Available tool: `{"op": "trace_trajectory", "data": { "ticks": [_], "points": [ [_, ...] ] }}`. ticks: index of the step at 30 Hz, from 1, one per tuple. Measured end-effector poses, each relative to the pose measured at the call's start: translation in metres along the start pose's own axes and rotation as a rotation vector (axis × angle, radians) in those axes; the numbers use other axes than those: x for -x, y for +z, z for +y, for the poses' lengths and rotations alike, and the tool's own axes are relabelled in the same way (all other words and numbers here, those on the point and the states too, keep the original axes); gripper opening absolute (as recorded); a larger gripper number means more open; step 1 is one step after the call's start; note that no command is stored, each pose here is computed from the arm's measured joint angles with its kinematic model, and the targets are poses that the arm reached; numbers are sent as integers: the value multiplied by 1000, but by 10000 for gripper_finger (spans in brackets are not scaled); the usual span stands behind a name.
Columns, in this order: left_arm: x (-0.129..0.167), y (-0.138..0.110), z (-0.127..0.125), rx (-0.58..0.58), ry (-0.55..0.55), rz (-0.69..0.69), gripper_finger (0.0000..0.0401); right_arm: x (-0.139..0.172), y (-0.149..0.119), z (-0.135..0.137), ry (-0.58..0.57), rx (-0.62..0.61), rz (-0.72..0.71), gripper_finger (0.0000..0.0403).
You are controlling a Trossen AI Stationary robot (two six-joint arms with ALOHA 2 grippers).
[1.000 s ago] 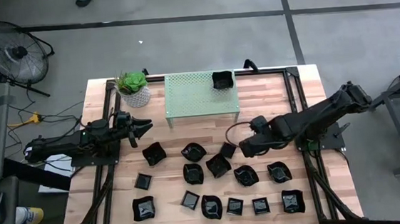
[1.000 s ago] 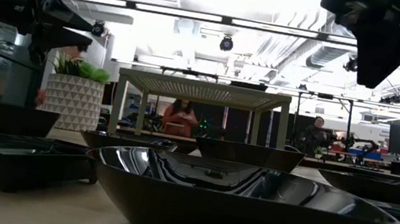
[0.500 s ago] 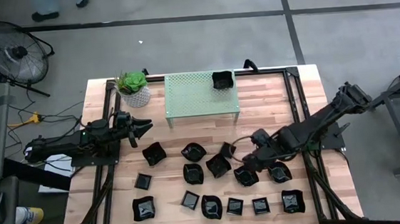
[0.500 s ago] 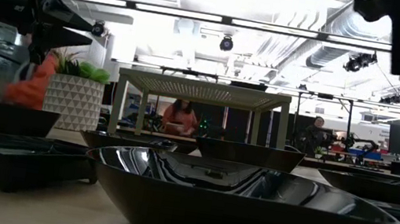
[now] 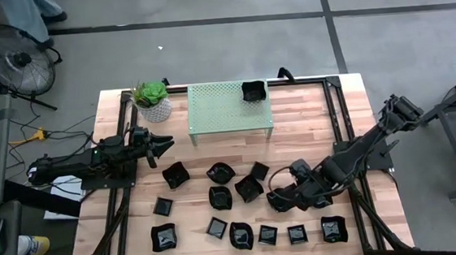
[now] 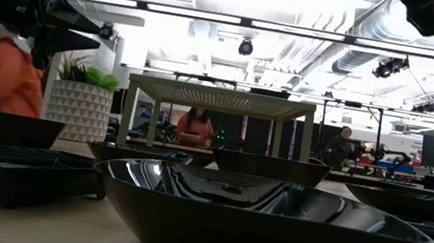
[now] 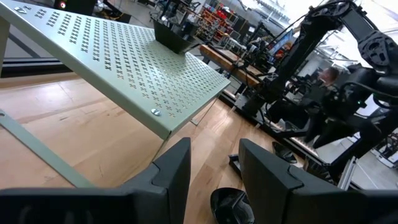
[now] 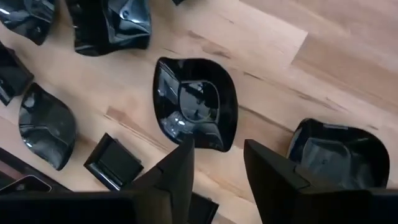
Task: Pick & Place Mini shaped plates
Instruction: Stack the distorted square plate on top of the distorted square plate on the shelf
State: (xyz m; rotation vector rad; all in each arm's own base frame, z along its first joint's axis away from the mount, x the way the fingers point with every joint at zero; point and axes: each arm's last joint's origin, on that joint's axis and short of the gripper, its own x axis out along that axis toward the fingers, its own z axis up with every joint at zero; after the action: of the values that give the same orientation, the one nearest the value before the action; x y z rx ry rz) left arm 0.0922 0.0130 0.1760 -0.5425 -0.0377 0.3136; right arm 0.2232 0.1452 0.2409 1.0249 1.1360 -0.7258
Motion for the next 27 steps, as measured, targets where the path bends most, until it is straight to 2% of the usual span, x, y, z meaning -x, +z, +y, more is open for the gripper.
{"op": "trace_trajectory", "data": {
  "ticks": [5, 21, 27],
  "points": [
    [0, 0, 0, 0, 1, 0, 133, -1, -6, -3, -24, -39, 53, 138],
    [0, 0, 0, 0, 0, 0, 133, 0, -9, -10, -102, -148, 82, 138],
    [0, 0, 0, 0, 0, 0, 134, -22, -22, -20, -176, -116, 109, 138]
  ]
}}
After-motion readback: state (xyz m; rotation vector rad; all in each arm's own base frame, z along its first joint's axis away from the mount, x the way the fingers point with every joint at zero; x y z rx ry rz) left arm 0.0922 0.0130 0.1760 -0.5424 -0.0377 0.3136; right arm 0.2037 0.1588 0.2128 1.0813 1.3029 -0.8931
